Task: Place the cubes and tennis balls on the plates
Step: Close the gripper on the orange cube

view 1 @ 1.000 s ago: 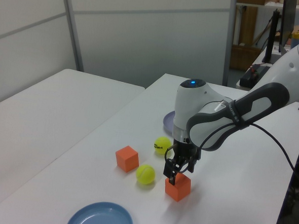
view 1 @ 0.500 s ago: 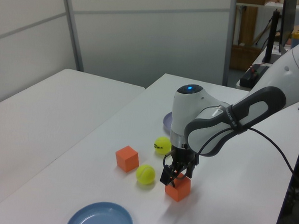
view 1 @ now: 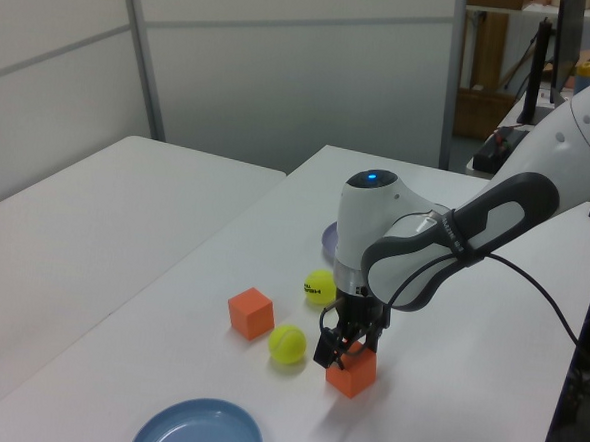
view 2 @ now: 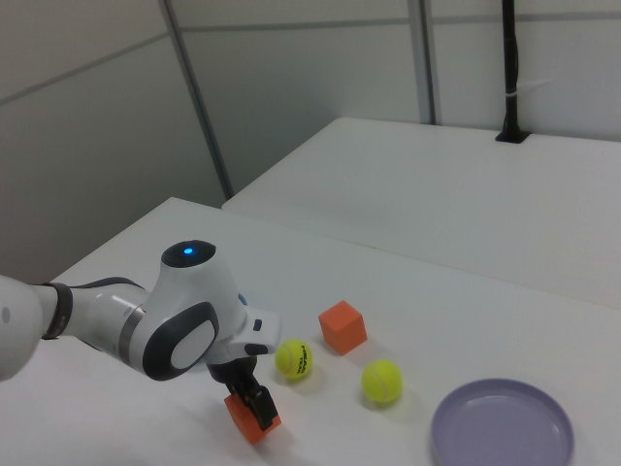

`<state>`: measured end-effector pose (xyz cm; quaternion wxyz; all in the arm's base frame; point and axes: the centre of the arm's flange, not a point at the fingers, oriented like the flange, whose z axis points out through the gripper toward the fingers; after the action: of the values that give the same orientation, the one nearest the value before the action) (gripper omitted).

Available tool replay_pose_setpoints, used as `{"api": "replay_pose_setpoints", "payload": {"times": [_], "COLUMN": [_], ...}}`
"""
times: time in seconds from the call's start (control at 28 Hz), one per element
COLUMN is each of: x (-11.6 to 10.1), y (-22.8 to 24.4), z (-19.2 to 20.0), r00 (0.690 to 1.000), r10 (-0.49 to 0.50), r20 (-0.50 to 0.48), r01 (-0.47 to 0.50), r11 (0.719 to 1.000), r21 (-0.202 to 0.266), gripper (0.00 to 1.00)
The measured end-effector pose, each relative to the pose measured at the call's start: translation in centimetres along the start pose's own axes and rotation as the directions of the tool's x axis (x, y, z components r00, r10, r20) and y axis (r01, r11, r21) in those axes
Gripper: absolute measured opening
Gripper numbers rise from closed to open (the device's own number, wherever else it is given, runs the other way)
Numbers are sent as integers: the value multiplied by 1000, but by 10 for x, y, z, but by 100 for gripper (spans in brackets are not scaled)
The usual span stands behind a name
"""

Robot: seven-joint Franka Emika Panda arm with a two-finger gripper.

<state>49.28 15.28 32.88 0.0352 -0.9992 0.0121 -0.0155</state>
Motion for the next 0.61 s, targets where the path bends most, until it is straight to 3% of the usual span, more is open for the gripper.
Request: {"api": "replay_pose_setpoints", "payload": {"times": [0.61], "x": [5], "y": [-1], "z": [-6], "r00": [1000], "r10": [1], "r20": [-13], "r01": [-1], "r11": [1000], "r21": [4], "gripper": [100]}}
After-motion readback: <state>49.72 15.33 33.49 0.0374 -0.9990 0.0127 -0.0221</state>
